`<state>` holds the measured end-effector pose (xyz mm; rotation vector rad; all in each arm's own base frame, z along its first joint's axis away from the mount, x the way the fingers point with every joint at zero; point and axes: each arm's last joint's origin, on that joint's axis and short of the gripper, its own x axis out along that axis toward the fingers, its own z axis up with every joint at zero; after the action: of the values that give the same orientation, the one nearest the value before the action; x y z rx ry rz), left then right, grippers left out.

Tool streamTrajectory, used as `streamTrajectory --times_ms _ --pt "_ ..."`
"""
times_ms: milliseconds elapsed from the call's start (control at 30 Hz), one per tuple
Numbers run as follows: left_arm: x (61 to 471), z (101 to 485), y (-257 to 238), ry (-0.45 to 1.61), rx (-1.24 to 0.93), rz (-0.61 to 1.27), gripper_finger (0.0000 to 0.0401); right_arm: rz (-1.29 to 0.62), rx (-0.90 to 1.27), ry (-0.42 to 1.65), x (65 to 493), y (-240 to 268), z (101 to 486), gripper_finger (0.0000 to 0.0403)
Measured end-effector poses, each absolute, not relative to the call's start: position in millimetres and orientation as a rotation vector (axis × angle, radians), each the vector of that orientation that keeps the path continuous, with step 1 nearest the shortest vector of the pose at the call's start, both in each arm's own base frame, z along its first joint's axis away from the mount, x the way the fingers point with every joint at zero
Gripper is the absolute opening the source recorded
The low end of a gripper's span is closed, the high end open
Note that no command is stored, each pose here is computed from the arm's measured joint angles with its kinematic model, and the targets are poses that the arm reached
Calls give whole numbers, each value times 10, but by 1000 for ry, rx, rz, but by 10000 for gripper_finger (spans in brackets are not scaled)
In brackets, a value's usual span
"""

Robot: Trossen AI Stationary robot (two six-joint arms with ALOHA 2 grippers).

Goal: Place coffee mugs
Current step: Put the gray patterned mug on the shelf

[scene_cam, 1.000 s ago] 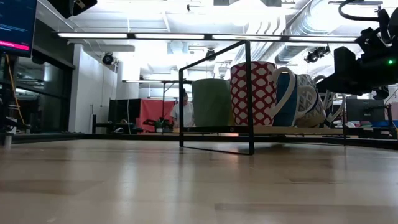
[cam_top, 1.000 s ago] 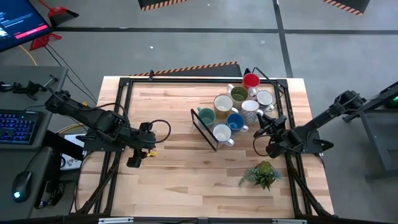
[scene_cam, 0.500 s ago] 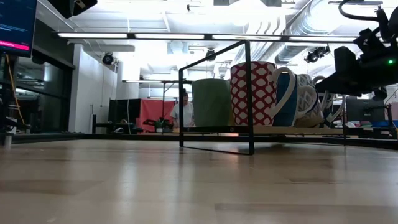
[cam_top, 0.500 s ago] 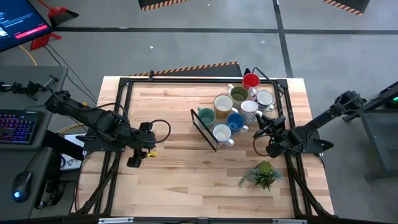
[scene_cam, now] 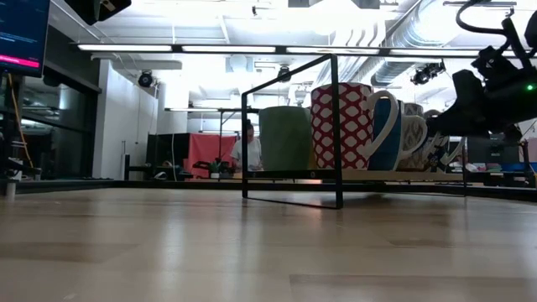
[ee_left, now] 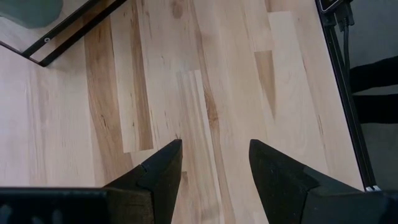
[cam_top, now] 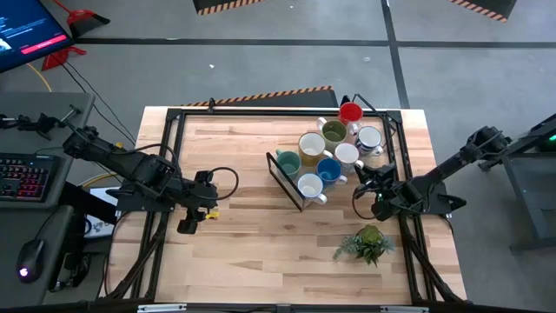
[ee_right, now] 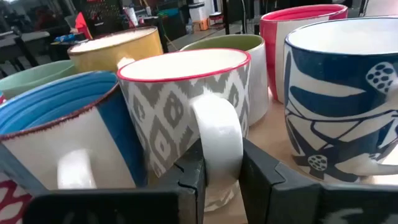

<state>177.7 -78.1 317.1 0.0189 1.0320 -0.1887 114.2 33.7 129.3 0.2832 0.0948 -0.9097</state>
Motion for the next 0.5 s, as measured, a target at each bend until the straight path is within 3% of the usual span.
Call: streamTrajectory --times_ms 500 --pt "1777 3171 -781 1032 19 -189 177 -897 322 119 1132 335 1272 59"
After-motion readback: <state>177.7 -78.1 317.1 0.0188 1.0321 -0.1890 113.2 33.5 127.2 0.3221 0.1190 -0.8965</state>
